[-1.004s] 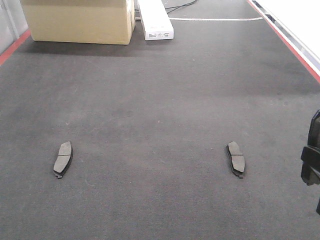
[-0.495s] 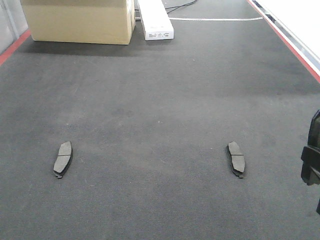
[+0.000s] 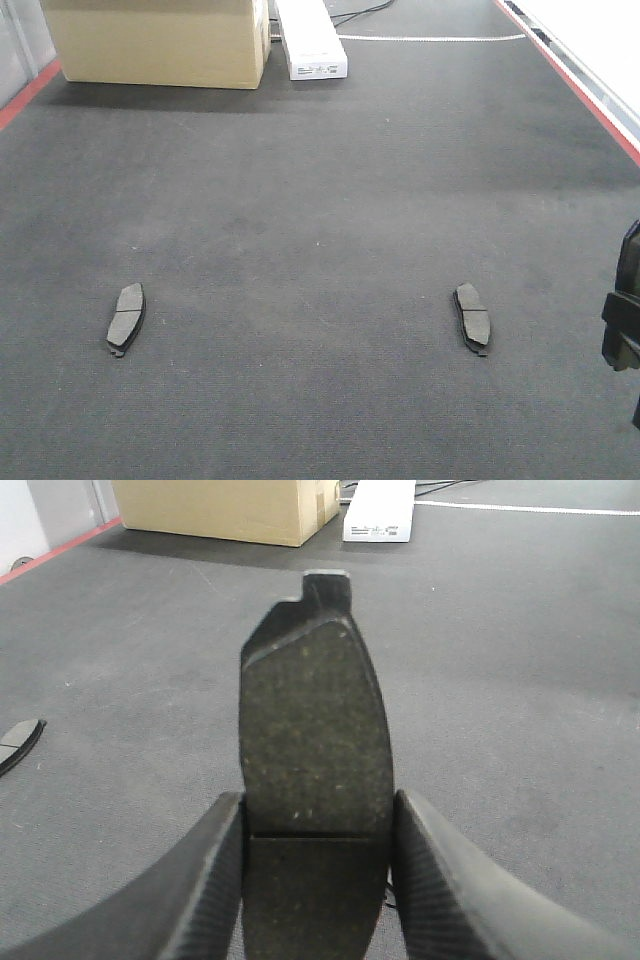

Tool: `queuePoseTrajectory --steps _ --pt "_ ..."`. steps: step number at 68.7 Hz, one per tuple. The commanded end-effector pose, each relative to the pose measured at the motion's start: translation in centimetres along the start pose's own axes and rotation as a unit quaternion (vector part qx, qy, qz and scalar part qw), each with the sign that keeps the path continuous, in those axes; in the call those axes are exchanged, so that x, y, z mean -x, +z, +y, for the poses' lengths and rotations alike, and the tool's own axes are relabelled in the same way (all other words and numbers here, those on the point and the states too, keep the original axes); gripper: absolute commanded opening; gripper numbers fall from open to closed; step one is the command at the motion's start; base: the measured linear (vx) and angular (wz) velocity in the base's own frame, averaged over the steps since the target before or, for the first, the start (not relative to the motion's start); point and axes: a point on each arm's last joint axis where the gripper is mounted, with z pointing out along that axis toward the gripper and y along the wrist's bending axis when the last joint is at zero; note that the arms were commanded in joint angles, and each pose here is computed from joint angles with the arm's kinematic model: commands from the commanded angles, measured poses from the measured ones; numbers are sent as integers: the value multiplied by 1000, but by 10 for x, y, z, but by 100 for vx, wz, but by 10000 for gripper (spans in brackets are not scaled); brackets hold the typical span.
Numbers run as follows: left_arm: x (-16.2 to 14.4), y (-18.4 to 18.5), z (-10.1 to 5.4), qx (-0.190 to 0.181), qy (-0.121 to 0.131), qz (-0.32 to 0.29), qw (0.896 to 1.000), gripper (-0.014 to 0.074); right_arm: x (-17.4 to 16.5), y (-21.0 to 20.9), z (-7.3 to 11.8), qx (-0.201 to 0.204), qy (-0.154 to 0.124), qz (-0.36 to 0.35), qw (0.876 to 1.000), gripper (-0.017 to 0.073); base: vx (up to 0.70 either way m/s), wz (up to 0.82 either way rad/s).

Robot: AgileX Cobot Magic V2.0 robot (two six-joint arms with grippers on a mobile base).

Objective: Move and align brake pads A on conveyor
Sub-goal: 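Turn and approach the conveyor belt holding both pads, then lower the left gripper with its pad beside the belt's pad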

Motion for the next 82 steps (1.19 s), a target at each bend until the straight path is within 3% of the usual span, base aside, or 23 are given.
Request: queuePoseTrajectory --steps 1,15,34,47,68,82 --pt "16 -2 -3 -17 -2 -51 999 -6 18 -4 2 12 -10 -60 998 -7 0 0" --pt "14 33 -13 1 1 38 999 -3 18 -4 2 12 -10 -60 998 -7 0 0" --pt "34 127 -43 28 -6 173 985 8 18 -4 2 12 -10 -60 998 -7 0 0" --pt "42 190 -64 38 -27 231 972 20 18 -4 2 12 -10 -60 998 -7 0 0" --pt "14 273 -86 76 -103 304 944 41 18 -4 2 12 -10 -60 998 -7 0 0" --pt "7 307 -93 94 -107 329 934 68 18 -4 2 12 -10 -60 998 -7 0 0"
